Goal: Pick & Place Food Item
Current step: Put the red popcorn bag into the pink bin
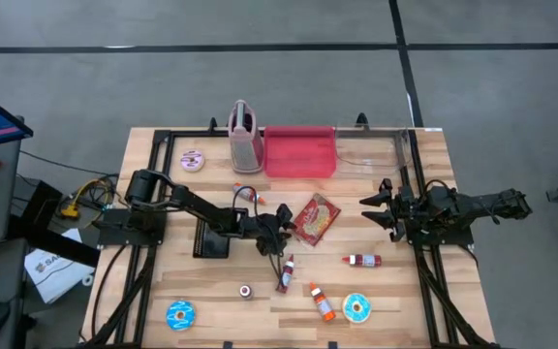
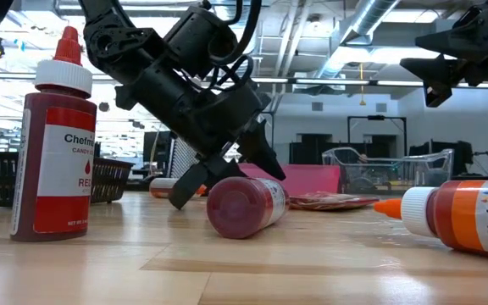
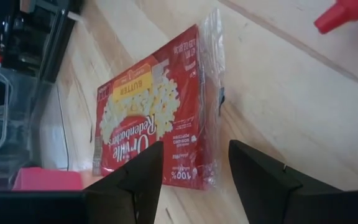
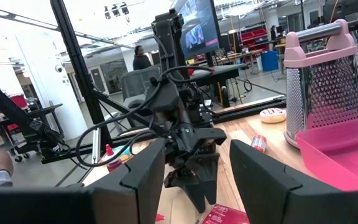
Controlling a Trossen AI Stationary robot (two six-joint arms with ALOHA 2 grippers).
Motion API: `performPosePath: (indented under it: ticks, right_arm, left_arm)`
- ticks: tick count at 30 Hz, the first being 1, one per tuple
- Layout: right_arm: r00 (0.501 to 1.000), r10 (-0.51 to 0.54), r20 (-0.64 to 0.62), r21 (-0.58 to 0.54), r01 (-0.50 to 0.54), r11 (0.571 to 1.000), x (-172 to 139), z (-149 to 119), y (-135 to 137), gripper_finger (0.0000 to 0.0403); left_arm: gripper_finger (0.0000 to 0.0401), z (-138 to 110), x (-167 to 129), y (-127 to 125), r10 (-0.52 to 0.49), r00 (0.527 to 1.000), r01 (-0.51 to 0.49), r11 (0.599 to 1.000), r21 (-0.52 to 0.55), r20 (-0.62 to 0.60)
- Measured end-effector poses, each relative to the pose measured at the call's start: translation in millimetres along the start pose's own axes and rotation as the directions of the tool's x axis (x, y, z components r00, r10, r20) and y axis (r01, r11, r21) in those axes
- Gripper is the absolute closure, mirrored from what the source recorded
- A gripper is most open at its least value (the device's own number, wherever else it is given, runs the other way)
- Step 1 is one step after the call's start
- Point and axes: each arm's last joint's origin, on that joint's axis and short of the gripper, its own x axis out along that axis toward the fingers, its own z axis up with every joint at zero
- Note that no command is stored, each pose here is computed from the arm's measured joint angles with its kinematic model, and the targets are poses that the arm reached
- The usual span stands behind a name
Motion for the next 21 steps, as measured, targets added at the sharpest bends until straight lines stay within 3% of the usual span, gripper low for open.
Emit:
performPosePath:
  ticks: [21]
  right_arm:
    - [1.000, 0.003, 0.000, 0.000, -0.003, 1.000, 0, 0, 0, 0.0228]
  left_arm:
    - [0.0225, -9, 12, 12, -0.063, 0.997, 0.063, 0.998, -0.002, 0.050]
